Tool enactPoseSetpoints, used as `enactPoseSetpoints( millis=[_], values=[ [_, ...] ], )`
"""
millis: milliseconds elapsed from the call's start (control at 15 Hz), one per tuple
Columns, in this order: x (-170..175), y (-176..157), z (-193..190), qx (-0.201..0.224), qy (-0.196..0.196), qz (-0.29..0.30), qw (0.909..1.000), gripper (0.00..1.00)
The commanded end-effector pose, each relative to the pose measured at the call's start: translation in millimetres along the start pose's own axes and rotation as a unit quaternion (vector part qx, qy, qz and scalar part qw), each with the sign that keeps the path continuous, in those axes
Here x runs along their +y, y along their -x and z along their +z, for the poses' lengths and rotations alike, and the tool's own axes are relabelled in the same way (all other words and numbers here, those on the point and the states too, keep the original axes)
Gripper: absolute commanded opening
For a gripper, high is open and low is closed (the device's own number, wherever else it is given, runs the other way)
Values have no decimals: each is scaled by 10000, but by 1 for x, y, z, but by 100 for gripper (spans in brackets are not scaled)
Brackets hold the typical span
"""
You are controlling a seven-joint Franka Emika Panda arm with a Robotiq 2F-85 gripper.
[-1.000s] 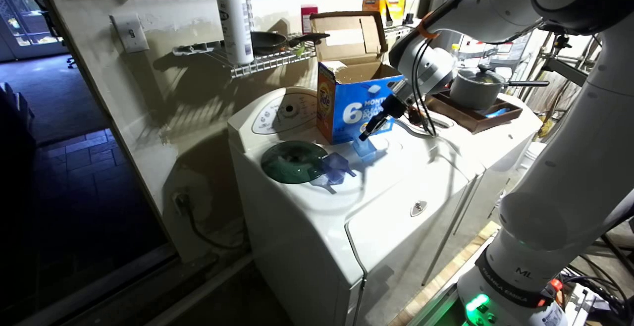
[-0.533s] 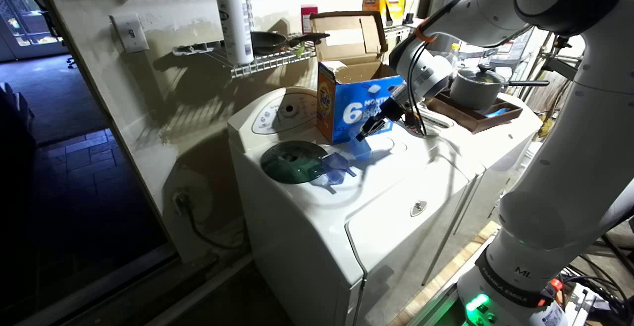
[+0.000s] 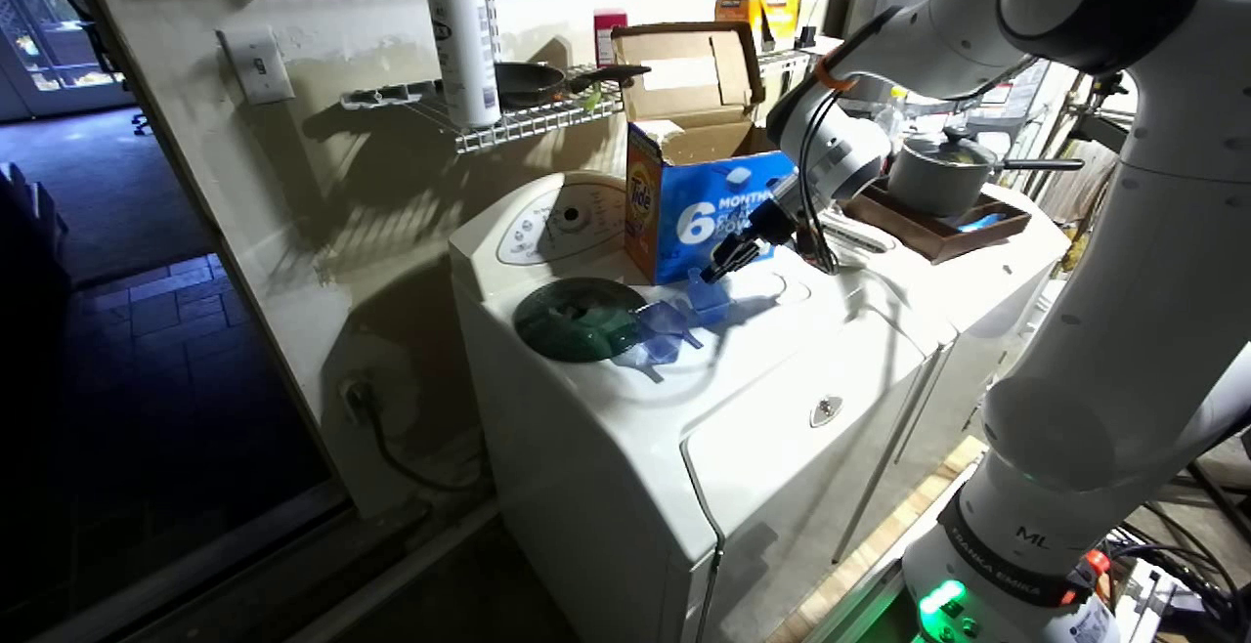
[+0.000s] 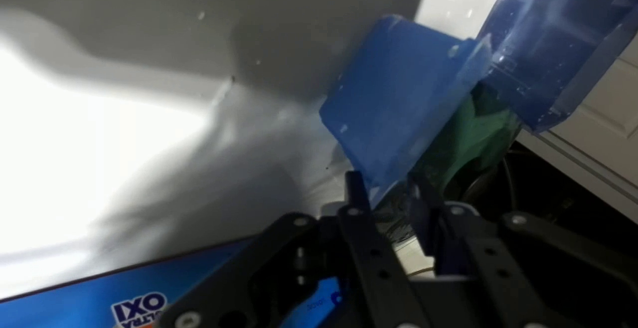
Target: Put the first right scoop upright
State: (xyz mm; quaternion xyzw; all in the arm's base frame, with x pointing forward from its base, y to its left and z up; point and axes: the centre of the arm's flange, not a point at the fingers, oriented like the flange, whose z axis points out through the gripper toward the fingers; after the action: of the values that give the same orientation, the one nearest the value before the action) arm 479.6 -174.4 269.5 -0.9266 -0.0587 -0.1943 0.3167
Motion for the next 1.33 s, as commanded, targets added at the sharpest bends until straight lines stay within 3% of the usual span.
enactPoseSetpoints(
  millis=[0, 400, 933, 1267],
  values=[
    [-7, 2, 1, 165, 156, 196, 9996, 59],
    [-30, 6, -7, 210, 860, 365, 9954, 99],
    [-90, 9, 0, 176, 1992, 664, 9775, 100],
    [-120, 5, -1, 167, 2475, 928, 9643, 100]
  ],
)
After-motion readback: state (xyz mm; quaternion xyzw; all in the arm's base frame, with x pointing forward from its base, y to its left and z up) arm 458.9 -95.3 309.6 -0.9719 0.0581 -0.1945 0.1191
